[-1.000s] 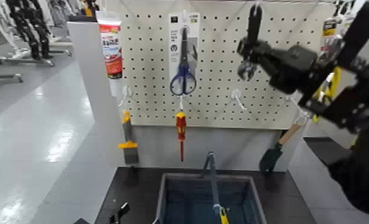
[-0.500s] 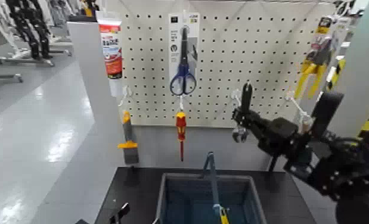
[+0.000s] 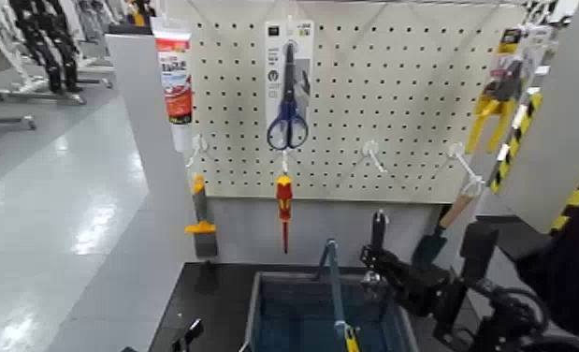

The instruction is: Put the black wrench into the crate.

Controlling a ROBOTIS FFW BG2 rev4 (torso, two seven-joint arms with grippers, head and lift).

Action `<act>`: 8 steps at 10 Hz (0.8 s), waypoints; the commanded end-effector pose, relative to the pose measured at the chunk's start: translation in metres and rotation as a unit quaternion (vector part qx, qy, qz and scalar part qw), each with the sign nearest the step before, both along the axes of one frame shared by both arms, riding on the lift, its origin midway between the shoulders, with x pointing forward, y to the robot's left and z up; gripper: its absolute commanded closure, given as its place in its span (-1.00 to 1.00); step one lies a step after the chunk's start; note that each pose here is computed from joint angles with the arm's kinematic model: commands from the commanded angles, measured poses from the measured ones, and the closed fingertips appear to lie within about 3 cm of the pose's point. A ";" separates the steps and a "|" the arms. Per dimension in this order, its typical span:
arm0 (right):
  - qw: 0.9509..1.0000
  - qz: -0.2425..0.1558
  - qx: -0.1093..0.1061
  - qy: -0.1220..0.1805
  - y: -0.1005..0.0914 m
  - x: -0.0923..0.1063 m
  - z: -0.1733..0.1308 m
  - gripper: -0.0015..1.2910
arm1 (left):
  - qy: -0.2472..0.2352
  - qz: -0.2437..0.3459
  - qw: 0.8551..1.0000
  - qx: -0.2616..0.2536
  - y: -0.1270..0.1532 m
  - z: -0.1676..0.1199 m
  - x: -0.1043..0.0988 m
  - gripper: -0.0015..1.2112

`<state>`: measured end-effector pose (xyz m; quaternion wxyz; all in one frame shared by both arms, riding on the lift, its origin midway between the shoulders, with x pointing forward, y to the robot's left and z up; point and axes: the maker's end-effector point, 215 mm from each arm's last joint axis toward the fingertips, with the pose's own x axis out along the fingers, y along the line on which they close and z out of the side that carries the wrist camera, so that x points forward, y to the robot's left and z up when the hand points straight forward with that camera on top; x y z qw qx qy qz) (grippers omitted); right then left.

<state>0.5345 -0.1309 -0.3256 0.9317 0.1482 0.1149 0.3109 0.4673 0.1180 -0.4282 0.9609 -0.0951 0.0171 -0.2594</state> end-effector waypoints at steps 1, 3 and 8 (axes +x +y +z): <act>0.998 -0.014 -0.001 0.054 -0.009 -0.009 -0.052 0.98 | -0.003 -0.004 1.000 0.001 -0.001 0.001 0.001 -0.83; 0.996 -0.015 -0.008 0.082 -0.010 -0.015 -0.078 0.98 | -0.003 -0.004 1.000 0.001 -0.002 0.001 0.001 -0.83; 0.992 -0.009 0.004 0.126 -0.006 -0.026 -0.110 -0.43 | -0.006 -0.007 1.000 0.002 -0.003 0.003 0.002 -0.83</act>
